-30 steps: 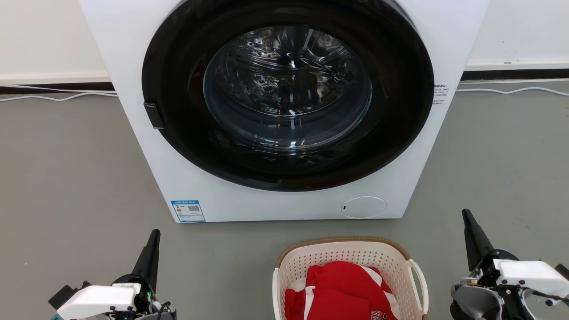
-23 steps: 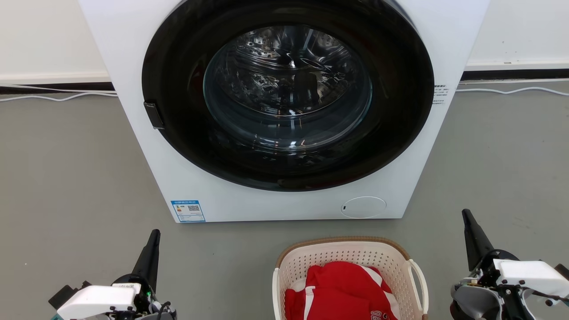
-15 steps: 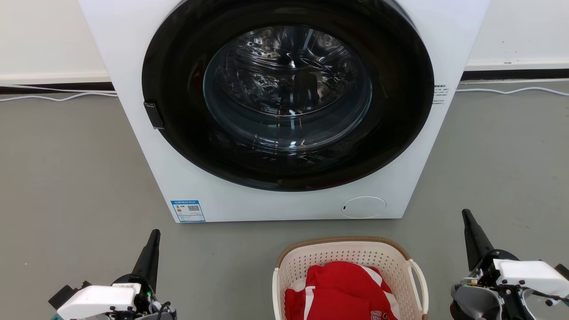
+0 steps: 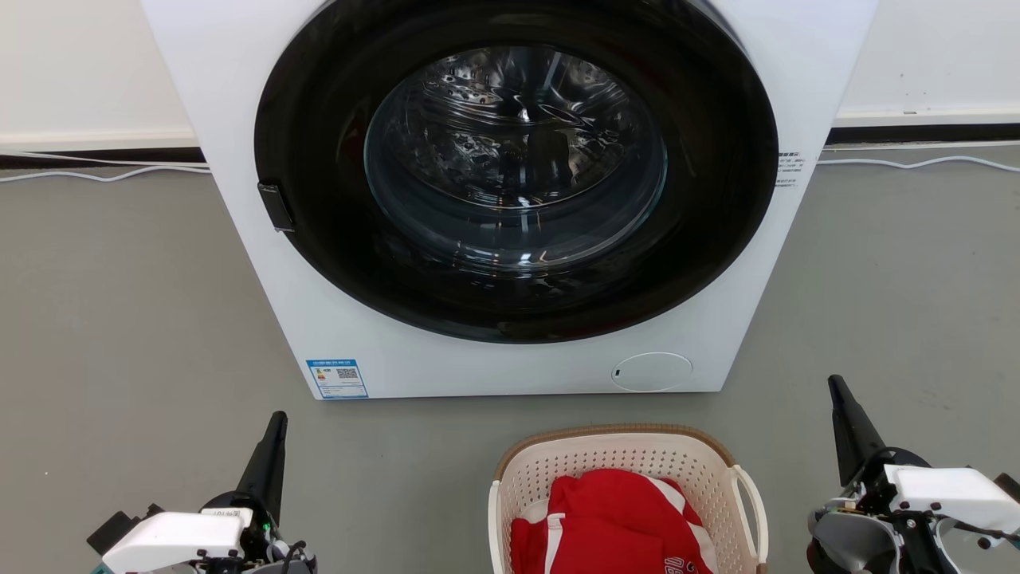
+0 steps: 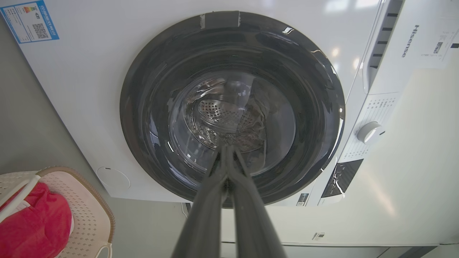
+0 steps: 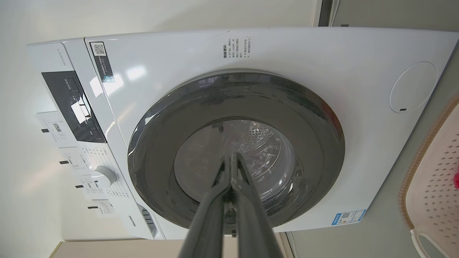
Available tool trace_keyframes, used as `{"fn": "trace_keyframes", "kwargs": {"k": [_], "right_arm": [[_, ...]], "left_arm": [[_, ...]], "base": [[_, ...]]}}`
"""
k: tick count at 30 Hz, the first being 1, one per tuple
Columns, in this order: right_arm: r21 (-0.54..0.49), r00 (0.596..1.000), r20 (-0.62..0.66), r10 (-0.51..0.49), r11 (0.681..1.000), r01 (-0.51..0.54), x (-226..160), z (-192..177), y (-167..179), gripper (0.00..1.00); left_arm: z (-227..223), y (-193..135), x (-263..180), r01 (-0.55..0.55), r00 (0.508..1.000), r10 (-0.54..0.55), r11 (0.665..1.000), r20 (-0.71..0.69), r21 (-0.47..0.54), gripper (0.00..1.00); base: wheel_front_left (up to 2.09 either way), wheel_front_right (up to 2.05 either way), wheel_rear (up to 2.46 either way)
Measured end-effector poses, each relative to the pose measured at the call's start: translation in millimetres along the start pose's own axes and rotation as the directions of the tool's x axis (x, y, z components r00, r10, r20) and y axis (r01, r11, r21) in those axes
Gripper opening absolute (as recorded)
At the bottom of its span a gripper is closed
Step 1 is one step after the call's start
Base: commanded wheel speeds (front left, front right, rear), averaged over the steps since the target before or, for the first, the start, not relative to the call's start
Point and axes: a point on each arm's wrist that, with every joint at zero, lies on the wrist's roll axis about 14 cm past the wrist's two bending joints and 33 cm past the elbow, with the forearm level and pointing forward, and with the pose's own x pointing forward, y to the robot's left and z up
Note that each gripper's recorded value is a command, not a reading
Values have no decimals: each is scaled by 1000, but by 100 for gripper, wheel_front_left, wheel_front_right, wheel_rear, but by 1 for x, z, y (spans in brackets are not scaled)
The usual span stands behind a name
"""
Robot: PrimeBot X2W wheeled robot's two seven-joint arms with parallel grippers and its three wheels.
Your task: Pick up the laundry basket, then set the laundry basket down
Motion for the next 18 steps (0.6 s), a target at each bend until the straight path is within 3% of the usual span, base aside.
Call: {"fn": "trace_keyframes", "kwargs": {"k": [18], "right_arm": [[0,1000,0,0,1000,0,0,0,0,0]], "left_arm": [[0,0,0,0,1000,0,1000,0,0,0]], "base": [[0,0,0]]}}
